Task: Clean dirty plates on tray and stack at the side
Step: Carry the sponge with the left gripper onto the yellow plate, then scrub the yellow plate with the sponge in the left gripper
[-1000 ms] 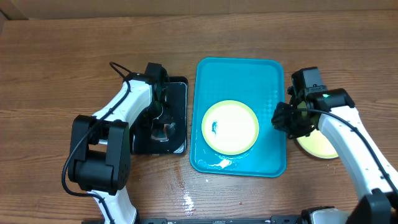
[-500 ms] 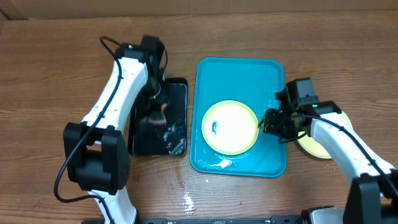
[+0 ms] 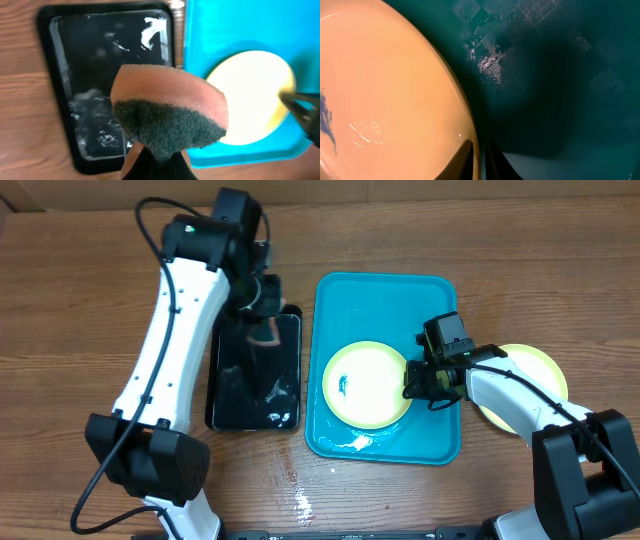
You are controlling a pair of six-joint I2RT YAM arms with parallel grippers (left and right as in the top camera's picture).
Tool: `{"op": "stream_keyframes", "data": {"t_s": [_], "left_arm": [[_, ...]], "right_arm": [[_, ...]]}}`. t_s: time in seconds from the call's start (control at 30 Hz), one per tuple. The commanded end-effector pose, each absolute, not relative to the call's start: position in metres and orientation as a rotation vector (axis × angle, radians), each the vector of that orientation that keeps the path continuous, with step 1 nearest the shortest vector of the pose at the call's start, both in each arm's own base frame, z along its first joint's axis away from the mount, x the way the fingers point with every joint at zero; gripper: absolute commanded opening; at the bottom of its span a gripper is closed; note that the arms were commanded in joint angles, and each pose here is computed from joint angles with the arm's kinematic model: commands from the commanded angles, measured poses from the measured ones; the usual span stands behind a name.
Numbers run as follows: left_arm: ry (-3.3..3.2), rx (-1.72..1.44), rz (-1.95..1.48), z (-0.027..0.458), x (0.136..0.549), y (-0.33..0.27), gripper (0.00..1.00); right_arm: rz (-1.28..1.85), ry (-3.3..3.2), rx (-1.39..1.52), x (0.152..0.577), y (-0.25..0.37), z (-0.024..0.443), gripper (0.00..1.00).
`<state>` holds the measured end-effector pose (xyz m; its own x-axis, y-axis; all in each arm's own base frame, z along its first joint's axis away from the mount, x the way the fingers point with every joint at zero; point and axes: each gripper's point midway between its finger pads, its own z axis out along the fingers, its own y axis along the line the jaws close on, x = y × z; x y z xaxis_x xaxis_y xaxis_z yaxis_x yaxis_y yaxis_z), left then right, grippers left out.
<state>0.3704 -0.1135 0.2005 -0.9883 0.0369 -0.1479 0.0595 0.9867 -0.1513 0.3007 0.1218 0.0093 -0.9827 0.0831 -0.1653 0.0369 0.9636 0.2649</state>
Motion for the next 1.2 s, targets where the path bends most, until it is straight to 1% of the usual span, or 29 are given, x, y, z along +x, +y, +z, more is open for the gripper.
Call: {"op": "stream_keyframes", "data": {"t_s": [0.0,0.17,0.27,0.4,0.5,0.63,0.7,0.9,1.17], "left_arm": [[2.944,0.181,-0.405,0.210,0.363,-0.158,0.04],[2.895,0.230,-0.458,0.197,0.362,-0.209,0.04],[2.902,0.175,-0.491,0.179,0.356,-0.233,0.04],[2.929,0.072,-0.520,0.148,0.348,-0.253,0.04],[2.944,0.015,-0.561,0.124,0.341,-0.264,0.04],[2.919,0.060,-0.703,0.099,0.334,-0.286,0.04],[2.897,0.084,-0.719,0.085,0.333,-0.292,0.04],[2.956,0.070,-0.680,0.044,0.330,-0.289,0.04],[3.078,-0.086,-0.370,-0.009,0.336,-0.235,0.04]], "right_arm": [[0.349,2.935,0.145,0.303,0.116,0.008,0.04],[0.355,2.945,0.247,0.302,0.116,0.005,0.04],[0.332,2.961,0.270,0.300,0.113,0.000,0.04],[0.258,2.980,0.396,0.295,0.104,-0.006,0.04],[0.262,2.975,0.406,0.295,0.104,-0.006,0.04],[0.268,2.977,0.405,0.295,0.105,-0.006,0.04],[0.276,2.980,0.404,0.295,0.106,-0.006,0.04],[0.283,2.992,0.405,0.292,0.107,-0.006,0.04],[0.271,3.011,0.410,0.287,0.105,-0.007,0.04]]}}
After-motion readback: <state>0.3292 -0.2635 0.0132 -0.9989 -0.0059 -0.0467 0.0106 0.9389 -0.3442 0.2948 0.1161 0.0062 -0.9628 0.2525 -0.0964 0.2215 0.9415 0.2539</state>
